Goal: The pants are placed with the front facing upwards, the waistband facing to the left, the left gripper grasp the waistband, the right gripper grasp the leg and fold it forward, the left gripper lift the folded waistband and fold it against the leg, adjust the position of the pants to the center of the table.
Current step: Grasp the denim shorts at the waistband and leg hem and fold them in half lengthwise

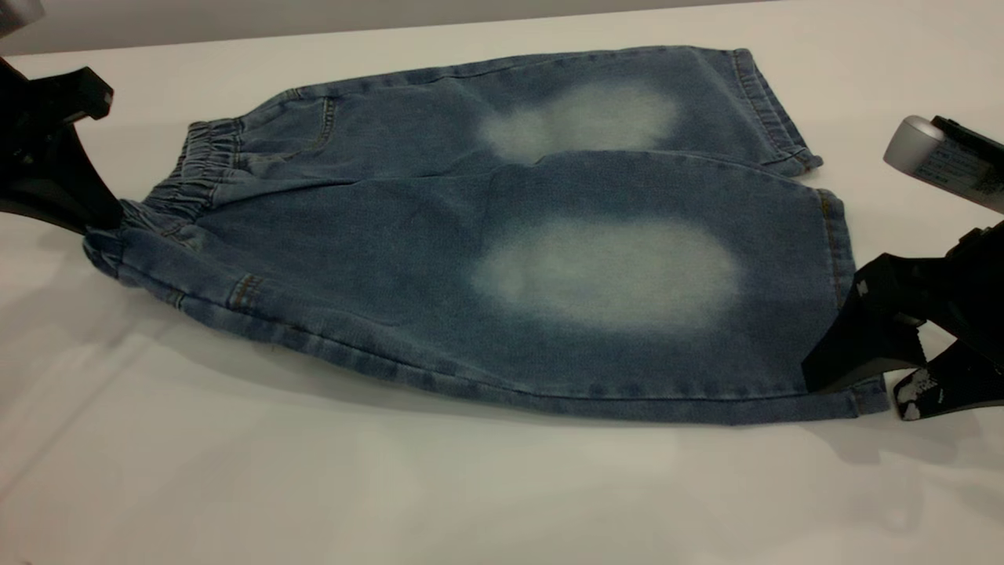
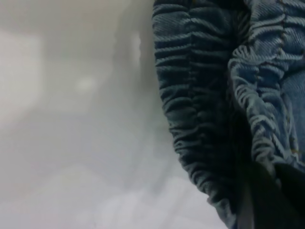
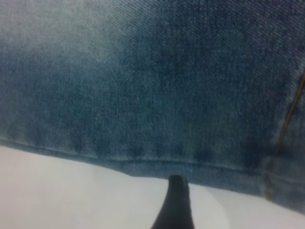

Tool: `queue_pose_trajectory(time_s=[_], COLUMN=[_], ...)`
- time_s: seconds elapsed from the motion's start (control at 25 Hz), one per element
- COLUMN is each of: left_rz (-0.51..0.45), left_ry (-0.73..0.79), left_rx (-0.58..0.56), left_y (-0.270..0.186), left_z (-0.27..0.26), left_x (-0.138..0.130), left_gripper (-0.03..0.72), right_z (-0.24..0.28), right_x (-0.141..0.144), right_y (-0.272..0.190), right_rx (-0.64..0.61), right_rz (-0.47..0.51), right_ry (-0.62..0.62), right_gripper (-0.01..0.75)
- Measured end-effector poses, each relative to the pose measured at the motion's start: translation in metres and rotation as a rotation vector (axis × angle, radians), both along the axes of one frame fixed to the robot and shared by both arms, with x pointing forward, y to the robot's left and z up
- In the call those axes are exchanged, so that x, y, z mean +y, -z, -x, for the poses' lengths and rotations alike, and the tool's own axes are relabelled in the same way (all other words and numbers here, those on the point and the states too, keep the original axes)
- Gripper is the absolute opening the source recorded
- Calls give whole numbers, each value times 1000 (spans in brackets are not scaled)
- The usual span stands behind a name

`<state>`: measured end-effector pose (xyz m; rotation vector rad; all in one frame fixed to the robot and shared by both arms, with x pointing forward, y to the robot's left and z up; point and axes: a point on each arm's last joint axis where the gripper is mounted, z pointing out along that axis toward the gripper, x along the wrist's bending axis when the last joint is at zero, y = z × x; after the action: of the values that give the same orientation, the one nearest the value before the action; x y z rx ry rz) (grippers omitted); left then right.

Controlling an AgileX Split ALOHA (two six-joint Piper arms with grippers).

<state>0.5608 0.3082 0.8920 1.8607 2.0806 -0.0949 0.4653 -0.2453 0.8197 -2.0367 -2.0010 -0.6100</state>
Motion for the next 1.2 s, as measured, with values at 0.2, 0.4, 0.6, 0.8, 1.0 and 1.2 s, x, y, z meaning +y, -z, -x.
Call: queue_pose_trajectory(time_s=[0.2,0.4,0.6,0.8,1.0,1.2], left_rz=[9,23,32,32,34,33], left_ry=[7,15,17,18,16,17], left_rx=[-10,-19,-22,-21,-20,-20], left_y=[0,-1,-1,-1,-1,-1], left_z=[-1,-1,-1,-1,-1,-1], left_x=[-1,-2,-3,-3,-3,-3], left_gripper=[71,71,71,71,71,71], right_z=[-1,-4,-5,-3,-1,-6], right_x=[2,7,8,9,9,10], right_y=[-1,-3,-4,4,10,9], right_rx=[-11,-51,-54,-18,10,-5], right_rz=[-31,-94,-114,-120,-132,-128], right_ry=[-2,5,25,44,43,39], right_gripper=[552,553,545,459,302,99])
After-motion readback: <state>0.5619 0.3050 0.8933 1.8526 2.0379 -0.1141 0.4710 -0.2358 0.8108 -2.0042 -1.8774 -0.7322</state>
